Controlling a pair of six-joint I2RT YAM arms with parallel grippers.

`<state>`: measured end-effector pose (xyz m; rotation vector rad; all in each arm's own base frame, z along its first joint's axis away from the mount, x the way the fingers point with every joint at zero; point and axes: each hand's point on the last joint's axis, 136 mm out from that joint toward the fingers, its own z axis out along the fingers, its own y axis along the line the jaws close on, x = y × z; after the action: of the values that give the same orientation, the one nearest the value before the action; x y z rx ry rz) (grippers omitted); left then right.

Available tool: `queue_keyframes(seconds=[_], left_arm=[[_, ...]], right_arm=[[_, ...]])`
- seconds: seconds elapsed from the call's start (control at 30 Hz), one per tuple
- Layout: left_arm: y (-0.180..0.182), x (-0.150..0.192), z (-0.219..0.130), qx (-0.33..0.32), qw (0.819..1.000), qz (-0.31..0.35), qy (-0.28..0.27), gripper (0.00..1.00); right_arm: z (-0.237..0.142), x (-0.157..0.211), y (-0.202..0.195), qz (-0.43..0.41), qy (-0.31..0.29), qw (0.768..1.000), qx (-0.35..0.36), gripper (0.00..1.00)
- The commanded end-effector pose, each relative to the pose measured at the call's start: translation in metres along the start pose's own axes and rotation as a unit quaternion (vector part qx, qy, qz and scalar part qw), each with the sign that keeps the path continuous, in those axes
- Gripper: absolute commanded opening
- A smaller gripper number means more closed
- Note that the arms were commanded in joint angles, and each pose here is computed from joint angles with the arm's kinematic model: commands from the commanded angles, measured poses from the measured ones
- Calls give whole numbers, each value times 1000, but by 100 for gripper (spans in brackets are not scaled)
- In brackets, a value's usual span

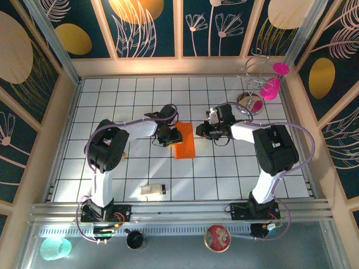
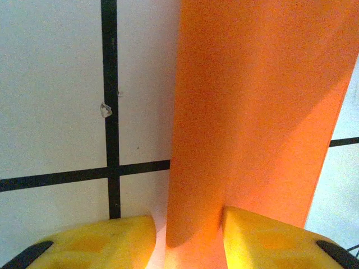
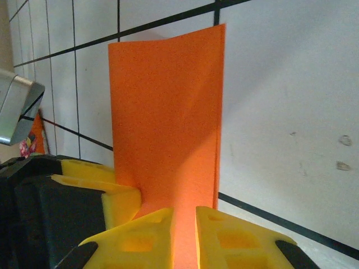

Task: Fold a paper plane with a square sheet of paper (pick it up from the middle)
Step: Hold the square sheet of paper at the center of the table.

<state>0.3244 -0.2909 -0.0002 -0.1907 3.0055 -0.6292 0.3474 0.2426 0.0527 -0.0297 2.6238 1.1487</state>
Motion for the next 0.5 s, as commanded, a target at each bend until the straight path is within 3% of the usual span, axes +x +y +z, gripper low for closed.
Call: queue_keyframes(seconds=[0.0,0.47], left_arm=[[96,51,94,-130,989,1,73,42],[98,54,98,-134,988,-4,80,43]], right_arm=[[9,-1,14,-27,10,999,-24,17],[34,14,18,-24,51,998,-29,15]])
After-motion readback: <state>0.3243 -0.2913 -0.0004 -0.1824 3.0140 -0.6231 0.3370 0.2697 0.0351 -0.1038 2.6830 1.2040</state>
